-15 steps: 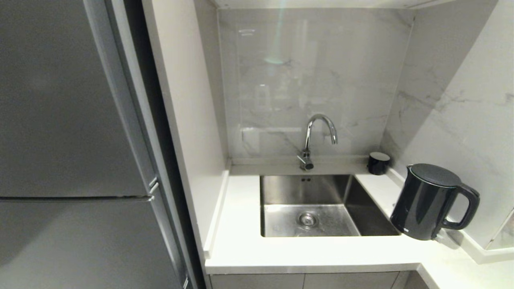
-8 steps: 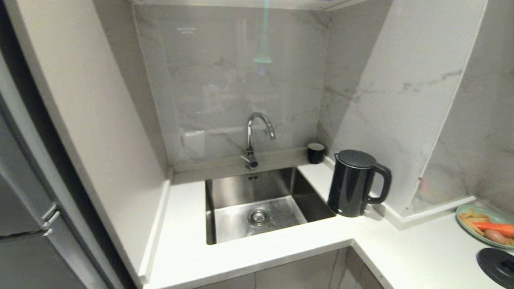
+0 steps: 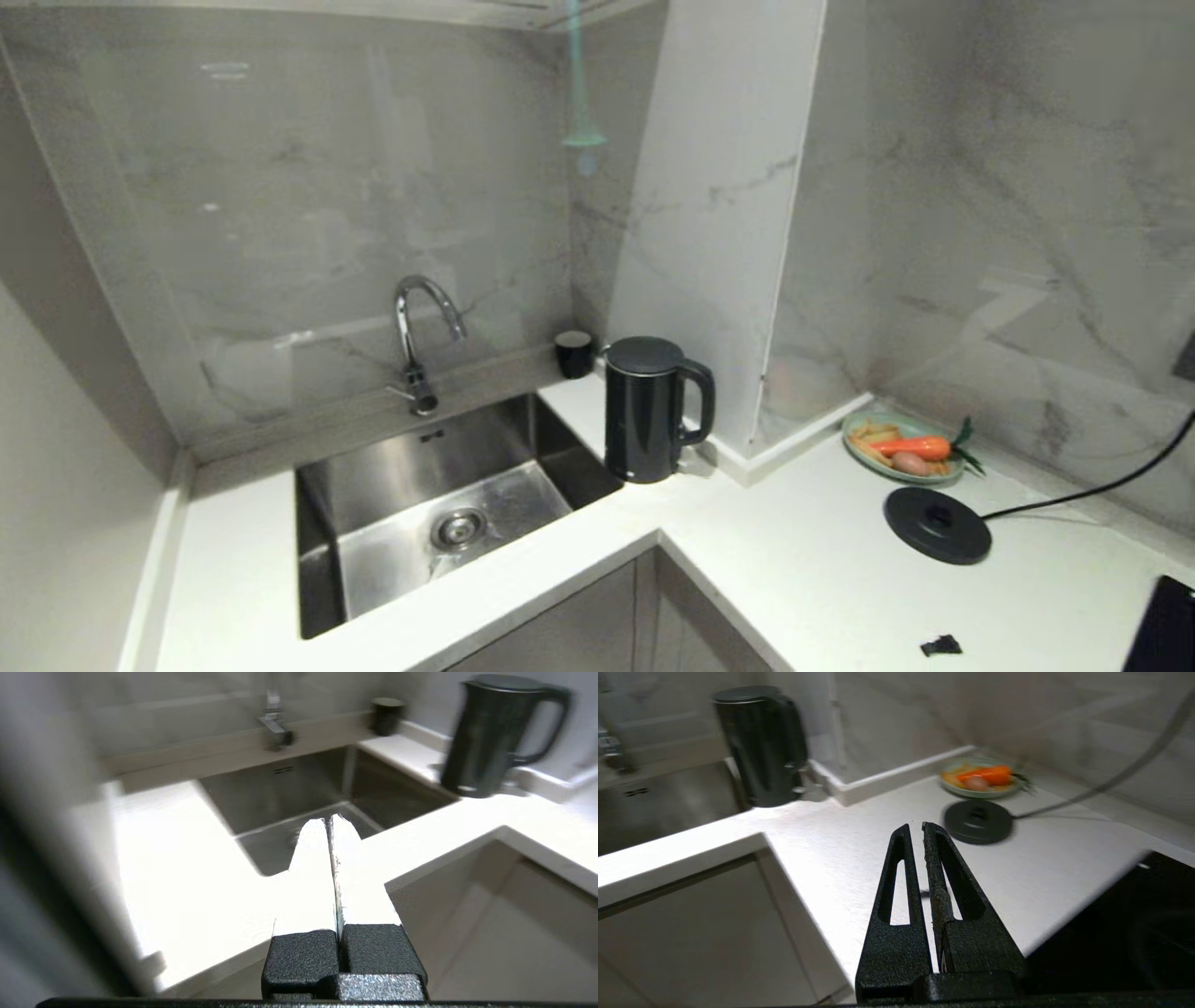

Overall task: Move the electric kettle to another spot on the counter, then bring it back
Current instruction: Grab the kettle

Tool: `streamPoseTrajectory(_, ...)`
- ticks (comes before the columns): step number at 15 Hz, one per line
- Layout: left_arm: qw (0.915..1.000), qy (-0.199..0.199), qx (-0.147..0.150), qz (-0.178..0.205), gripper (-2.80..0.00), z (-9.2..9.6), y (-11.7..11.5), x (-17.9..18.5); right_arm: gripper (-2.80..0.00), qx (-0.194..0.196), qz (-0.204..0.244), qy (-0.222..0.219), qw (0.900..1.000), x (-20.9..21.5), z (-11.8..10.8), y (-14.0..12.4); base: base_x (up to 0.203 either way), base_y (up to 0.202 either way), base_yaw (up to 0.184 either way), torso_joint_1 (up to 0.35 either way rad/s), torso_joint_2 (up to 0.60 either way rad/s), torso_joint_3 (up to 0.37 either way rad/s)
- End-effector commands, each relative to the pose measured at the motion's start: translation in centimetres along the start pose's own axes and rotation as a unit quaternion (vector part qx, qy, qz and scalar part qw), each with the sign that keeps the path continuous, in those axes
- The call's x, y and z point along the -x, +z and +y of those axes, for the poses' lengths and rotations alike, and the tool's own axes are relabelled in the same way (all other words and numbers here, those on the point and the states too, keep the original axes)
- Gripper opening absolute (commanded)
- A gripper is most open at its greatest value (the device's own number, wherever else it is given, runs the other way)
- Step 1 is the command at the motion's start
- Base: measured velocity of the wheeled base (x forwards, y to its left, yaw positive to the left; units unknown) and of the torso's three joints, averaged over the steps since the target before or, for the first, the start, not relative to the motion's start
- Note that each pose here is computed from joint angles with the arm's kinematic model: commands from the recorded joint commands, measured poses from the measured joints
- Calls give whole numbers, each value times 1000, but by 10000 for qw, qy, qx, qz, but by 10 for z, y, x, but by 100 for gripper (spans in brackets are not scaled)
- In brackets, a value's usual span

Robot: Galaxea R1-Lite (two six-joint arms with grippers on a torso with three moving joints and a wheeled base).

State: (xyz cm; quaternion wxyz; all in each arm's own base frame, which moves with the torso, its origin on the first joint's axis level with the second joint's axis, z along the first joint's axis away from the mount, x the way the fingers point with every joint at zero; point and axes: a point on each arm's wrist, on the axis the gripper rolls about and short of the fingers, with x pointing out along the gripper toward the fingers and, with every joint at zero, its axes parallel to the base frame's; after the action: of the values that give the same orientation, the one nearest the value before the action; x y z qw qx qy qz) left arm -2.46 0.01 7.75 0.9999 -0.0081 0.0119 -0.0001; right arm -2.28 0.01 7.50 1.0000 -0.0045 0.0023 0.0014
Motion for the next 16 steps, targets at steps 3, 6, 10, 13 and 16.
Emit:
streamPoseTrajectory(3,10000,2,4,4,-280,0,0,0,-280,1,0,2,10000,0,0,0,3,7,-178,2,13,0)
streamPoseTrajectory(6,10000,2,4,4,-280,0,0,0,-280,1,0,2,10000,0,0,0,1,6,-179,0,12,14)
streamPoseTrajectory(10,10000,2,4,4,-280,0,0,0,-280,1,-5,1,10000,0,0,0,1,8,-173,-2,9,5)
streamPoseTrajectory(13,10000,2,4,4,-280,0,0,0,-280,1,0,2,10000,0,0,0,0,8,-123,1,3,2)
streamPoseTrajectory(16,10000,2,4,4,-280,0,0,0,-280,1,0,2,10000,0,0,0,0,0,0,0,0,0)
